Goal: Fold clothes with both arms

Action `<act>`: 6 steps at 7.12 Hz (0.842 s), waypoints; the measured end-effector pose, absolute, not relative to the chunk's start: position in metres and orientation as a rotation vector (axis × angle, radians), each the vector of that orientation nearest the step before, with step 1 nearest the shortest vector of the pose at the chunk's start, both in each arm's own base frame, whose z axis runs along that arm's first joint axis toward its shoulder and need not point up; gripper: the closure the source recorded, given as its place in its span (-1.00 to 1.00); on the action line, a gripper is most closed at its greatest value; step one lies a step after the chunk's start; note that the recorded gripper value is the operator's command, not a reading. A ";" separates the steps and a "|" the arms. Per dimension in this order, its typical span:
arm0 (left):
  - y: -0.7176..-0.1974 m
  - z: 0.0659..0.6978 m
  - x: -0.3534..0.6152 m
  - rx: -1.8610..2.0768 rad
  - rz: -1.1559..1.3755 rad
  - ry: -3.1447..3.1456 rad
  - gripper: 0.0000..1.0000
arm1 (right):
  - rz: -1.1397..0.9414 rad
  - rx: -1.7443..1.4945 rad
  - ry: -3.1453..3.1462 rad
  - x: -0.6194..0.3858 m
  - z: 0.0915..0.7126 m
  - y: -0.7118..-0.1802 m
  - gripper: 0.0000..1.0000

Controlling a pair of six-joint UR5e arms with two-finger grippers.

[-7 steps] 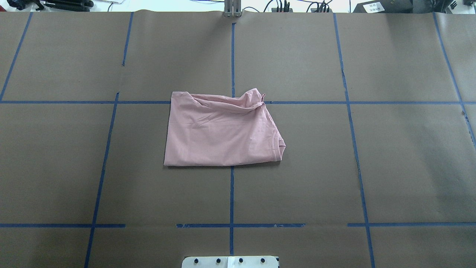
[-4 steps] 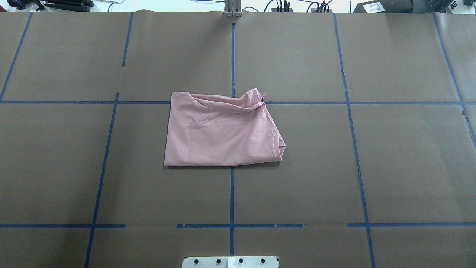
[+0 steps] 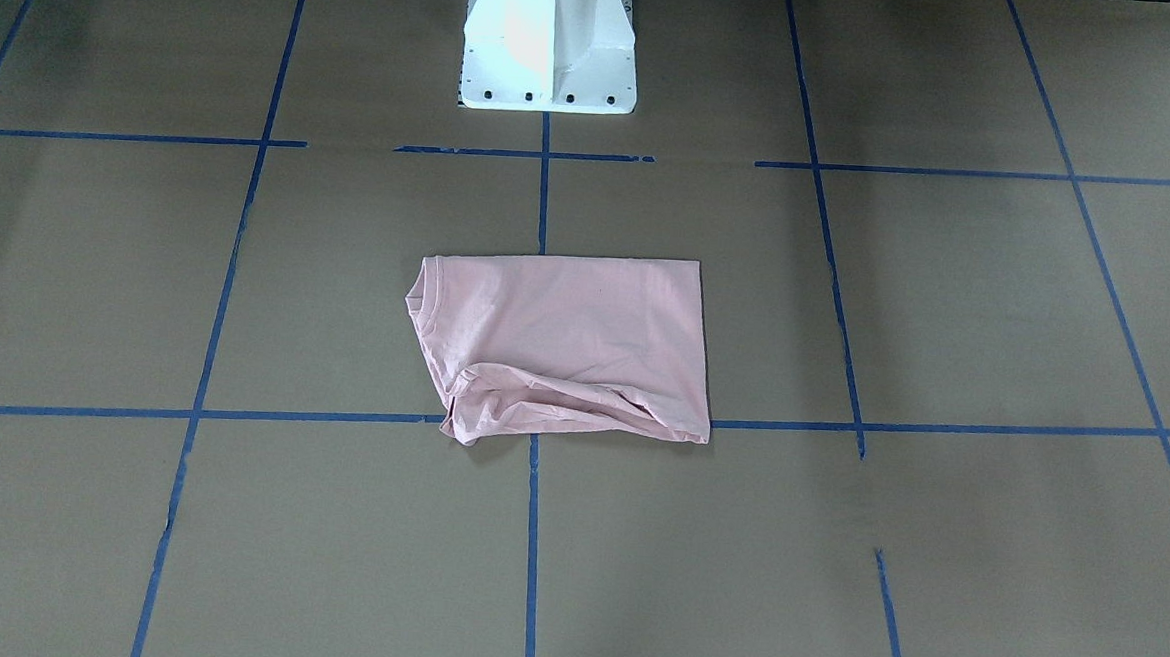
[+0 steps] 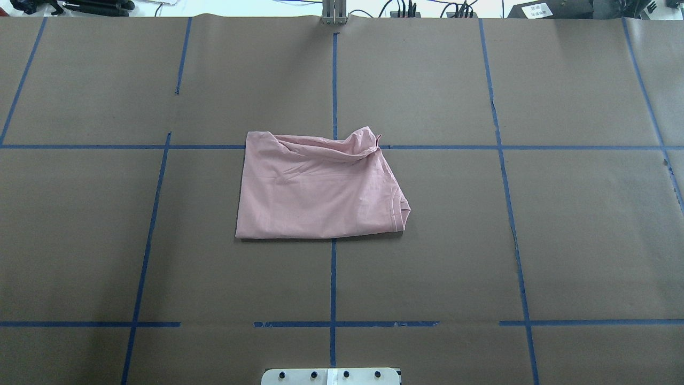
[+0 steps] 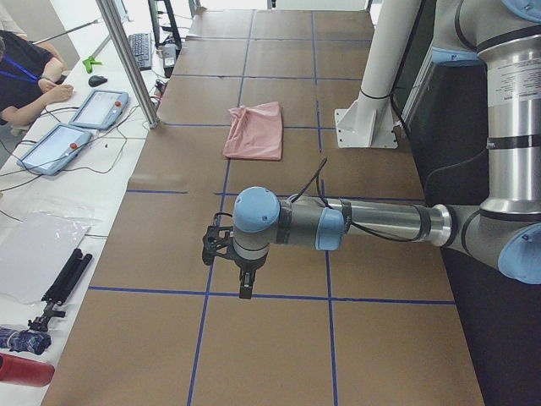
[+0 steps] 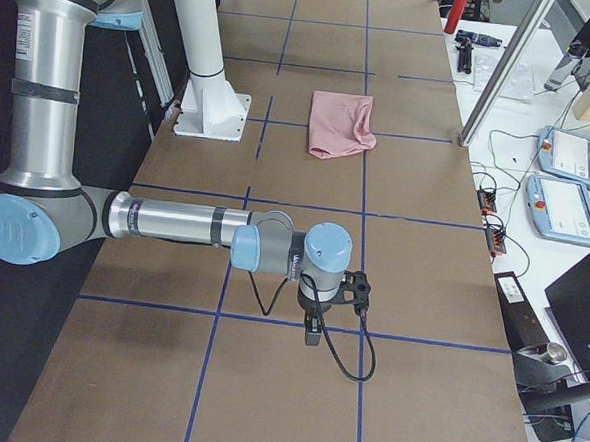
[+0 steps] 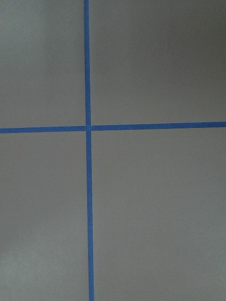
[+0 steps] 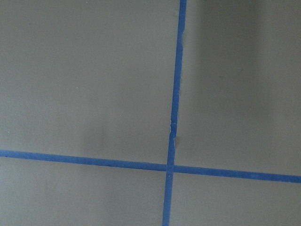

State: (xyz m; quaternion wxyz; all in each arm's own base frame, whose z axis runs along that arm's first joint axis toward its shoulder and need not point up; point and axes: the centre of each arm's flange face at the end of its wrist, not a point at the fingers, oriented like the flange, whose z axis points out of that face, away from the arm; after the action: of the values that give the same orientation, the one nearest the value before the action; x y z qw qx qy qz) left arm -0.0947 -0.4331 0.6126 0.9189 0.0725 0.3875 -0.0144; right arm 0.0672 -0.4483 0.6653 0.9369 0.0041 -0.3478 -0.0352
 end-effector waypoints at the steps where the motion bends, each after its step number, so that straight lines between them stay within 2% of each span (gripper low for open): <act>1: -0.434 0.614 -0.094 0.151 -0.030 0.795 -1.00 | -0.077 0.010 -0.709 0.068 0.666 -0.448 -1.00; 6: -0.433 0.632 -0.092 0.116 -0.040 0.794 -1.00 | -0.079 0.011 -0.720 0.067 0.671 -0.438 -1.00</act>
State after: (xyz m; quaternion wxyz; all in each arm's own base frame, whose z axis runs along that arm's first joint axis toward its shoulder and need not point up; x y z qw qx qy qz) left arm -0.0924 -0.4326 0.6321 0.9204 0.0565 0.3863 -0.0196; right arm 0.0668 -0.4376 0.6713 0.9351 0.0053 -0.3522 -0.0387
